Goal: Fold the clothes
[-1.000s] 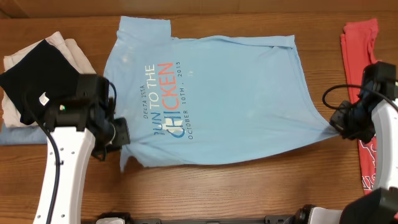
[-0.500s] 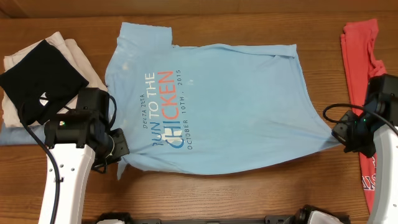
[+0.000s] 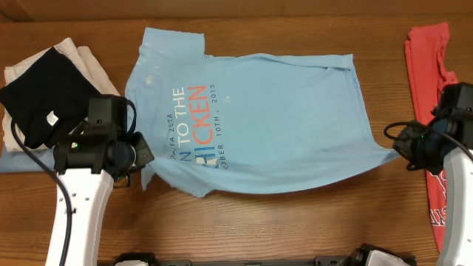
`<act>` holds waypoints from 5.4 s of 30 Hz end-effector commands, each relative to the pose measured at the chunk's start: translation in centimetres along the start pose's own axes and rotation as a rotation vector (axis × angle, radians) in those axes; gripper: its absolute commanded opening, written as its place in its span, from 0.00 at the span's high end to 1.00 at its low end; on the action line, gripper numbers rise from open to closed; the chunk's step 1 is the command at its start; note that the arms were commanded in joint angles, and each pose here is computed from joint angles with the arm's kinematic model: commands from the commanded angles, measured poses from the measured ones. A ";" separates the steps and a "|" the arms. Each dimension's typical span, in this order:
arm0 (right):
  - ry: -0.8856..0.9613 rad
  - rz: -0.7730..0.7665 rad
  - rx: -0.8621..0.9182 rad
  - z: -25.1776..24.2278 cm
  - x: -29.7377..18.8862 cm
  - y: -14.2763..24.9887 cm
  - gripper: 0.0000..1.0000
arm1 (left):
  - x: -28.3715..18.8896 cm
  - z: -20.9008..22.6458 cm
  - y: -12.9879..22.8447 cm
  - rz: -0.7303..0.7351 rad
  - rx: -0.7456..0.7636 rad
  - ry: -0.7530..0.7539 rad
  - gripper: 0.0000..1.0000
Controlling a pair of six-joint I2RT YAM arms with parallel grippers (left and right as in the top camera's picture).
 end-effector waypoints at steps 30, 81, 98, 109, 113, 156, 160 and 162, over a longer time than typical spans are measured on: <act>-0.175 0.045 -0.125 6.9 9.7 -4.7 0.96 | 10.7 2.9 -5.3 0.053 -0.142 -0.214 0.96; -0.195 -0.088 -0.100 10.4 13.5 -7.9 0.96 | 13.5 0.8 -9.9 -0.104 -0.165 -0.116 0.83; -0.171 -0.099 -0.099 10.0 13.5 -8.1 0.96 | 13.4 0.7 -10.1 -0.113 -0.165 -0.113 0.81; -0.170 -0.098 -0.099 10.0 13.5 -8.0 0.95 | 13.4 0.7 -10.1 -0.114 -0.165 -0.112 0.82; -0.169 -0.096 -0.099 10.0 13.5 -8.0 0.75 | 13.5 0.6 -9.9 -0.102 -0.162 -0.106 0.69; -0.046 0.126 -0.116 6.4 15.3 -2.2 0.55 | 16.0 -2.1 -6.1 0.109 0.024 0.051 0.50; -0.048 0.122 -0.117 6.5 15.4 -2.3 0.54 | 17.1 -1.8 -6.1 0.117 0.024 0.029 0.51; -0.048 0.122 -0.117 6.5 15.4 -2.3 0.54 | 17.5 -1.7 -6.2 0.113 0.024 0.022 0.51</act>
Point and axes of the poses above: each gripper's point midway between its finger pads, its own x axis out along the fingers, its own z axis along the line the jaws close on, y = z × x, the point moved 2 cm from there along -x, back along the fingers, and after that the axes turned 5 degrees about x, right-handed, at the moved point
